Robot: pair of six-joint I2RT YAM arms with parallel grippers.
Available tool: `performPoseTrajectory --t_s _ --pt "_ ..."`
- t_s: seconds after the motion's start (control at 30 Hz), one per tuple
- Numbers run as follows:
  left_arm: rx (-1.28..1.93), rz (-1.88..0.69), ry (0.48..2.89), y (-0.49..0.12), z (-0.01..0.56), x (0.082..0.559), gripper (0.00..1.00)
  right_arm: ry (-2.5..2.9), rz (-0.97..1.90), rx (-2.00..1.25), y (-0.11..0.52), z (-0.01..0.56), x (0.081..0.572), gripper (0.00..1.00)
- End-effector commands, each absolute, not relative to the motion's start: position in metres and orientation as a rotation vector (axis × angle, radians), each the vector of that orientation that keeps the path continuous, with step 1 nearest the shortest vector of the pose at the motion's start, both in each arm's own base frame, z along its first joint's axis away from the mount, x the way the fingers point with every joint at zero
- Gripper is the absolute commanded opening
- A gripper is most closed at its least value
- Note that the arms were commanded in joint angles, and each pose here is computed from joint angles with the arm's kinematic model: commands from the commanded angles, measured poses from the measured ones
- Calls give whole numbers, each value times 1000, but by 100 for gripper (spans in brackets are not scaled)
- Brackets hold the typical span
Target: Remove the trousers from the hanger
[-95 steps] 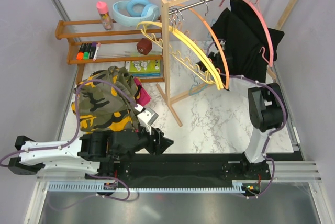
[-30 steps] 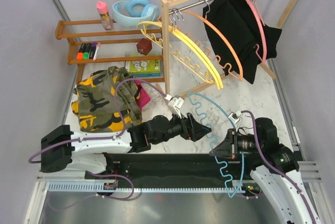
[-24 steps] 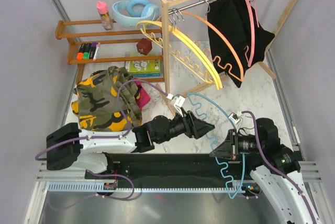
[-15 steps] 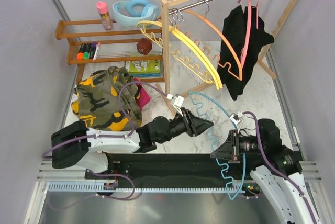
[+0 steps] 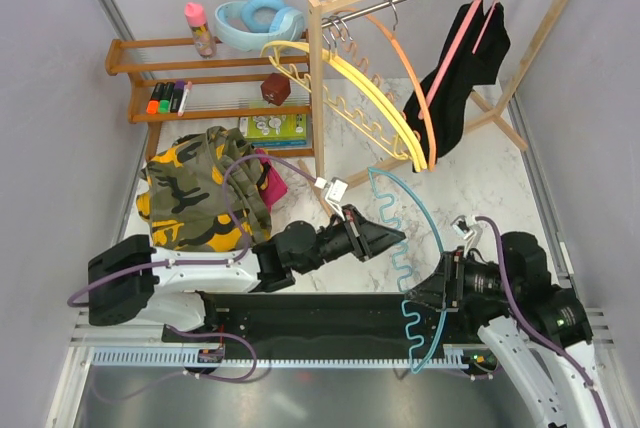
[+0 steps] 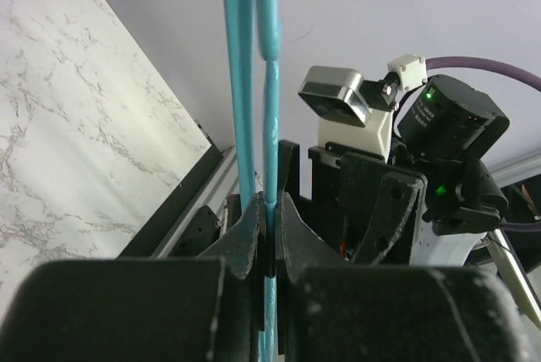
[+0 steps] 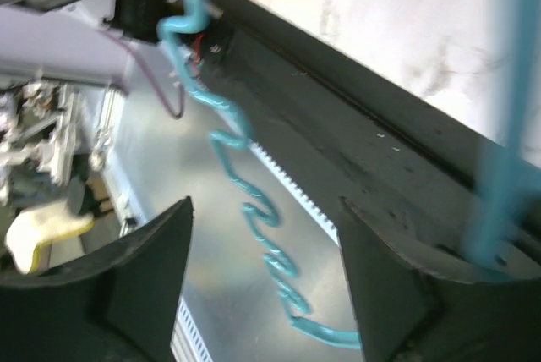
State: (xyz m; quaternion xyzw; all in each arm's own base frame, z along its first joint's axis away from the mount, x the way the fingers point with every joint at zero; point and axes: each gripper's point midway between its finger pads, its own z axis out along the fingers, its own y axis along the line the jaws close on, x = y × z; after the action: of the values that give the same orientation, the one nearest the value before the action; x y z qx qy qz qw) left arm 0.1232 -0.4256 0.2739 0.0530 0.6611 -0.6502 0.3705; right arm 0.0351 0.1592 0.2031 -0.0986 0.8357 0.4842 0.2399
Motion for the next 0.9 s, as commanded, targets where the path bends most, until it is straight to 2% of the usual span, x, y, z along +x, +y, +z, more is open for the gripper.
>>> performPoseTrajectory --t_s 0.0,0.17,0.43,0.73,0.87 --pt "88 -1707 1597 -408 308 123 2 2312 977 -103 123 199 53 84" --pt "98 -1685 1605 -404 310 124 2 2263 741 37 88 212 60 90" --pt "103 -1715 1616 -402 310 118 2 2164 407 158 30 239 57 91" --pt "121 -1739 1596 -393 330 112 2 2175 555 205 42 227 48 94" --pt "109 -1703 1596 -387 332 116 2 2123 549 207 34 240 48 98"
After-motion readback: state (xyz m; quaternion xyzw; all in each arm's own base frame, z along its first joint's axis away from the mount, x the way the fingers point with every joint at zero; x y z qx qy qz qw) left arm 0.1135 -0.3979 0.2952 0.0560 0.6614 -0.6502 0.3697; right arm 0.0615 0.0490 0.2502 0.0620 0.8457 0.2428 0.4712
